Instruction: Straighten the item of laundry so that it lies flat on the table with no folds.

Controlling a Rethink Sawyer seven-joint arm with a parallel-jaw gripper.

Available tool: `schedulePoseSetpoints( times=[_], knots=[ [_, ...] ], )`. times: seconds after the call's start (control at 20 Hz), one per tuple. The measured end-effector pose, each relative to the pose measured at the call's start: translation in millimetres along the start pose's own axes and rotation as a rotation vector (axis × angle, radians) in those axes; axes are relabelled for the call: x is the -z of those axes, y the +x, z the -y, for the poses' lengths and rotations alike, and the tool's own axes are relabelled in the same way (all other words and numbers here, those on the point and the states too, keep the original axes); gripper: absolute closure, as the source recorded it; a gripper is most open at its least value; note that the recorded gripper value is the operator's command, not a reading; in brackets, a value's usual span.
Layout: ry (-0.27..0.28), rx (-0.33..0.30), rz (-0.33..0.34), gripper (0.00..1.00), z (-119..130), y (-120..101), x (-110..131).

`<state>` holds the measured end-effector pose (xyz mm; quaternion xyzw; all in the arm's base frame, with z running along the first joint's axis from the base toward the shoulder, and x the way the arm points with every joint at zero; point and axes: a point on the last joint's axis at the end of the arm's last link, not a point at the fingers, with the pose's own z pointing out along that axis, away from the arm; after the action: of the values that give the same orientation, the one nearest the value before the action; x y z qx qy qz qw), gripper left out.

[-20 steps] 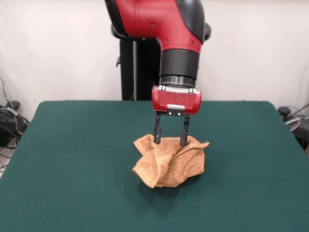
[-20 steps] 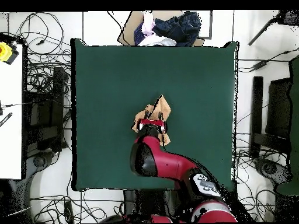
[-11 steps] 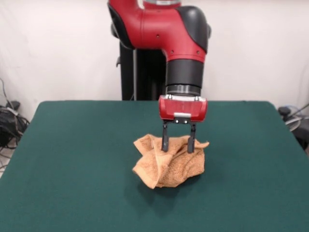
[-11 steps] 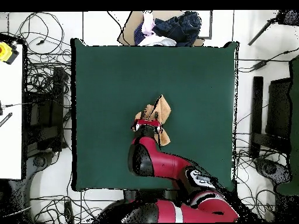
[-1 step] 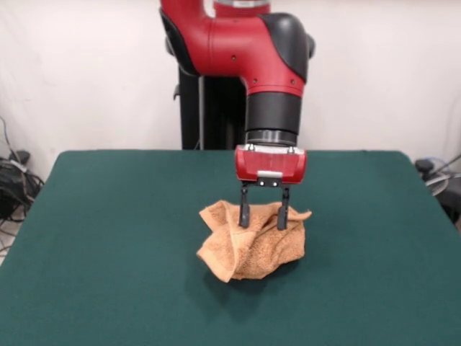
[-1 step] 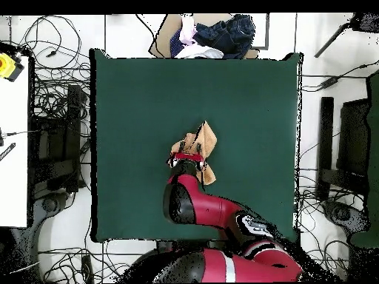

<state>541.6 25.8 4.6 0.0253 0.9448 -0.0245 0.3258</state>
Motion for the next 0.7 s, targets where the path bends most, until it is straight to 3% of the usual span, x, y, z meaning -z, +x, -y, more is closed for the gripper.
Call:
schedulePoseSetpoints(
  times=[0.7],
  knots=[
    [0.001, 0.002, 0.007, 0.00, 9.9, -1.3, 1.6]
  ],
)
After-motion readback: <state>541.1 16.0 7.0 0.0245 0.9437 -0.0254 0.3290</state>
